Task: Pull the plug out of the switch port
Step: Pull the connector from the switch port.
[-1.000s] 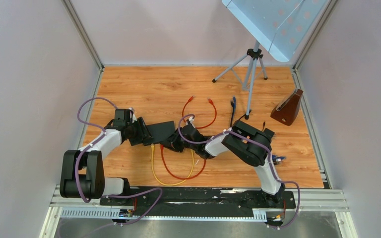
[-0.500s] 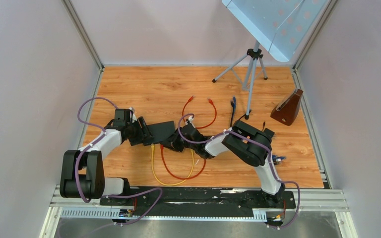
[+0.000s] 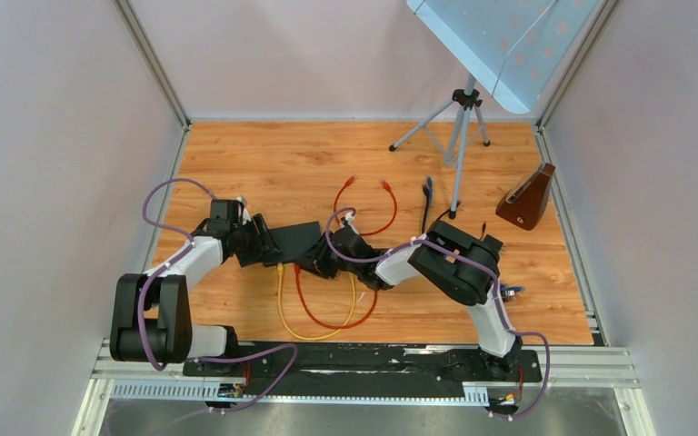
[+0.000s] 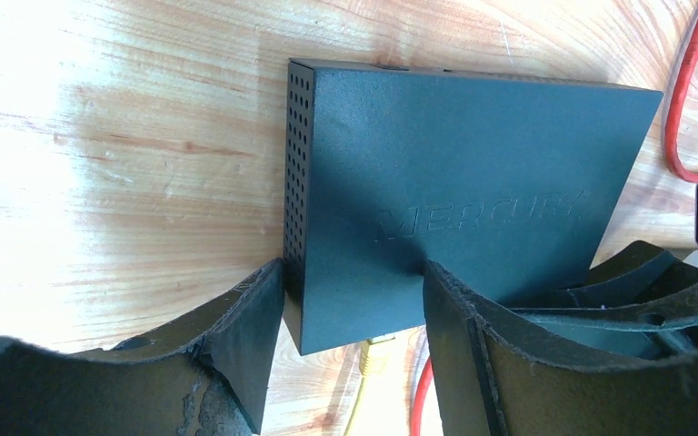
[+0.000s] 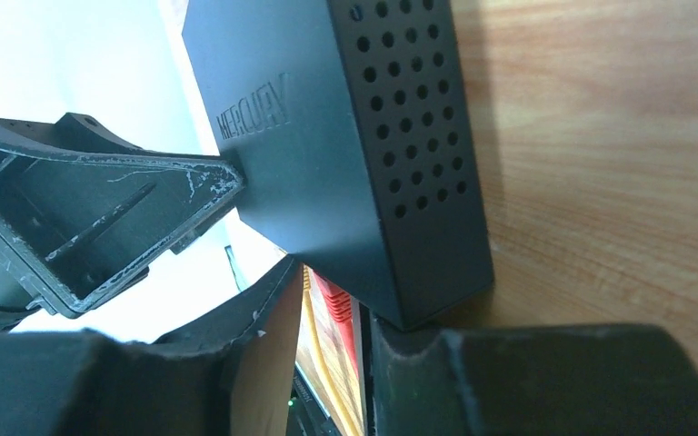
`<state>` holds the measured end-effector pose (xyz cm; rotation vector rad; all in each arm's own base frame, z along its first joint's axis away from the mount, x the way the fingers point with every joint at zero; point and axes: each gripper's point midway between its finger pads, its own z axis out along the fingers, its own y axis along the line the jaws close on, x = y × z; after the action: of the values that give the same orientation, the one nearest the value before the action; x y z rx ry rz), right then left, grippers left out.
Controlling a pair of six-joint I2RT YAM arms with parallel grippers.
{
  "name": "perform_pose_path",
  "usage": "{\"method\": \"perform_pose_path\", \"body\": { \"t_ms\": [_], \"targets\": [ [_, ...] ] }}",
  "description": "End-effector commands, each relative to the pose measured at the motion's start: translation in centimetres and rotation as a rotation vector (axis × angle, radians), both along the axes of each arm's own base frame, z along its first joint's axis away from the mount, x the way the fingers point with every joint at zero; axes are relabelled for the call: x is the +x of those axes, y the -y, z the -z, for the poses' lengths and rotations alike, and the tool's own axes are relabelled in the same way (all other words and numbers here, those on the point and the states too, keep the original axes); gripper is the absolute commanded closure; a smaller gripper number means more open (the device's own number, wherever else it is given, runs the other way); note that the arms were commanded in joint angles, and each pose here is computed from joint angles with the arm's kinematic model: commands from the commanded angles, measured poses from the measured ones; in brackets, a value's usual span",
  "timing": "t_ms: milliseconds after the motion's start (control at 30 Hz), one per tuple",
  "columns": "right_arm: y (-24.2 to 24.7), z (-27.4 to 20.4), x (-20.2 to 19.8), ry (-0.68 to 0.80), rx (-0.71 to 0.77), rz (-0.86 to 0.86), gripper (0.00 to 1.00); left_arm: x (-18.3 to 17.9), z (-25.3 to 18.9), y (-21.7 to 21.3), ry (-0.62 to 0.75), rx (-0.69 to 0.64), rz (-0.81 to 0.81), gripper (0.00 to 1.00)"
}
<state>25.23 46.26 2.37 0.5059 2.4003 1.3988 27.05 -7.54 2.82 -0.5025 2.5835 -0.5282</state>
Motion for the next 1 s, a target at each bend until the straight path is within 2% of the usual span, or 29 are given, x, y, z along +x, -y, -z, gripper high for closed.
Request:
{"method": "perform_pose_path", "body": {
  "t_ms": [0,233,667,967],
  "targets": [
    [2.7,3.7,-0.2,-0.034,-0.194,0.022,0.68,0.0,0.1,0.5,-0.010,-0.020,0.022,0.35],
    [2.7,3.8,-0.3,-0.034,-0.197,0.011,0.86,0.0,0.0,0.7,-0.002,-0.032,0.028,0.36],
    [2.1,1.9,-0.5,0.046,-0.155,-0.049,1.00,0.0,-0.3,0.6,0.006,-0.024,0.031,0.36],
    [1.6,0.4,-1.2,0.126,-0.146,-0.146,1.00,0.1,-0.4,0.4,0.009,-0.013,0.026,0.36]
  ]
}}
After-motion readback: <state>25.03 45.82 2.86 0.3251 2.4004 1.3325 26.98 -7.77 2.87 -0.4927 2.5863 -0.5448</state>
